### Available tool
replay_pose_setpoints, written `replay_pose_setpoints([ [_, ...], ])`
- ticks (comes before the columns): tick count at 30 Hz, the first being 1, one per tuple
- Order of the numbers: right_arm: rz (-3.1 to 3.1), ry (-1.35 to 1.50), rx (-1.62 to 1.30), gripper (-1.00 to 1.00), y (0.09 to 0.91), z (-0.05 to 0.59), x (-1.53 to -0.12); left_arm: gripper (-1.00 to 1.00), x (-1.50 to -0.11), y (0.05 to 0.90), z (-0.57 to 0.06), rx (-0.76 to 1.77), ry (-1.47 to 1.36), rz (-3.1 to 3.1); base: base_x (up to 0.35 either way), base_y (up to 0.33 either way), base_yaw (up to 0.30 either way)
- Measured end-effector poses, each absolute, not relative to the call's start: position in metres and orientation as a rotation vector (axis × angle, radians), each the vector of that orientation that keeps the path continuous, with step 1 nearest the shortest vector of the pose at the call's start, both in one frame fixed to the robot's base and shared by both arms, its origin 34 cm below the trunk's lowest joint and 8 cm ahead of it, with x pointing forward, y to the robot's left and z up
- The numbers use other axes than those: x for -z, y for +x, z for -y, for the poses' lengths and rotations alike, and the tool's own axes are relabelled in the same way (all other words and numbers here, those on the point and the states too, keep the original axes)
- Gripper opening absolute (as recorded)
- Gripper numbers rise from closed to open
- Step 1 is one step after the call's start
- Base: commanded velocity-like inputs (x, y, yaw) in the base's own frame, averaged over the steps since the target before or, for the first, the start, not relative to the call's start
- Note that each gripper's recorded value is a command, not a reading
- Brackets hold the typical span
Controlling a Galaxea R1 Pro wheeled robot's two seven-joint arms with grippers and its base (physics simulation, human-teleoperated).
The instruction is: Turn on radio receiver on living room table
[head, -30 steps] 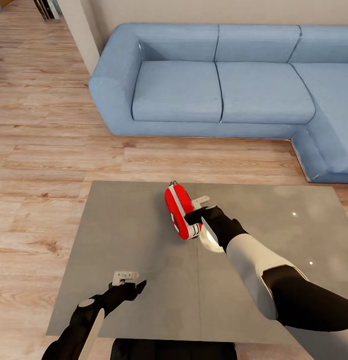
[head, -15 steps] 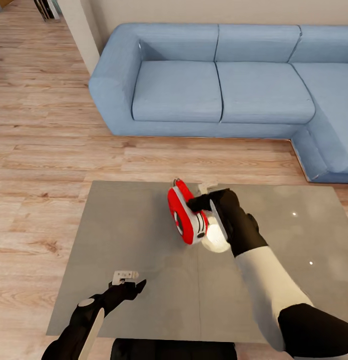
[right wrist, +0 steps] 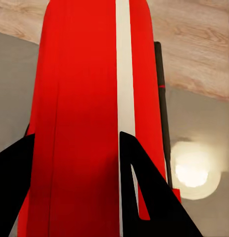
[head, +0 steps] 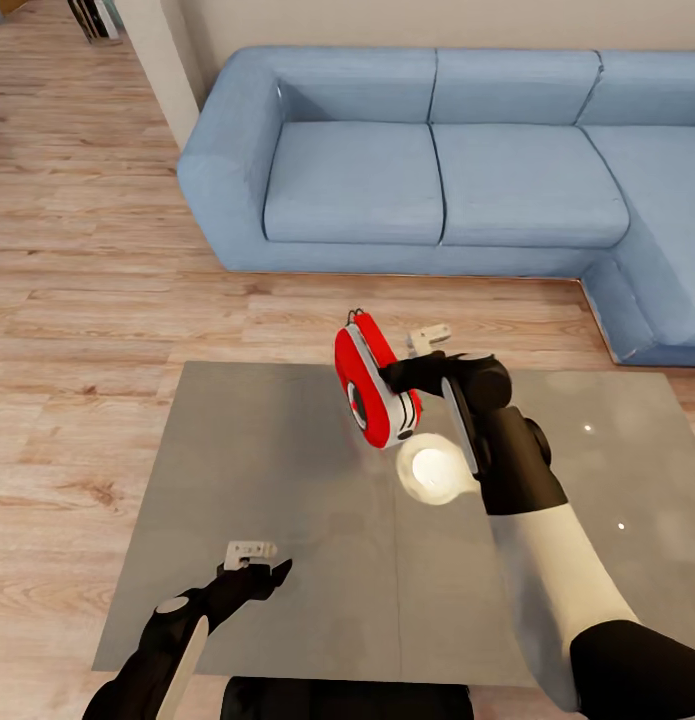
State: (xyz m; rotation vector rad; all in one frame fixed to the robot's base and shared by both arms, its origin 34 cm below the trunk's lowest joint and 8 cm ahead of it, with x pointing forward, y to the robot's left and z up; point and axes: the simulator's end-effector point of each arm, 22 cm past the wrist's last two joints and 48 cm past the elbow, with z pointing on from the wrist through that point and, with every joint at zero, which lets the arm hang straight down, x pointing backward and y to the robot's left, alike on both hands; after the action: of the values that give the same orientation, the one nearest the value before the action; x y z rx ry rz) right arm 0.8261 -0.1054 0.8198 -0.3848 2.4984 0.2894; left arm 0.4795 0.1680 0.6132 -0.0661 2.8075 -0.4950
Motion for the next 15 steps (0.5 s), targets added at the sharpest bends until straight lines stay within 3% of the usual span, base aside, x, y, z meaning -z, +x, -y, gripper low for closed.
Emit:
replay_pose_setpoints([
  [15, -2.602, -0.43, -0.309, -1.0, 0.789, 0.145, -0.793, 1.0, -0.622, 0.49, -0.165, 0.507, -0.06, -2.794, 0.0, 0.0, 0.0],
])
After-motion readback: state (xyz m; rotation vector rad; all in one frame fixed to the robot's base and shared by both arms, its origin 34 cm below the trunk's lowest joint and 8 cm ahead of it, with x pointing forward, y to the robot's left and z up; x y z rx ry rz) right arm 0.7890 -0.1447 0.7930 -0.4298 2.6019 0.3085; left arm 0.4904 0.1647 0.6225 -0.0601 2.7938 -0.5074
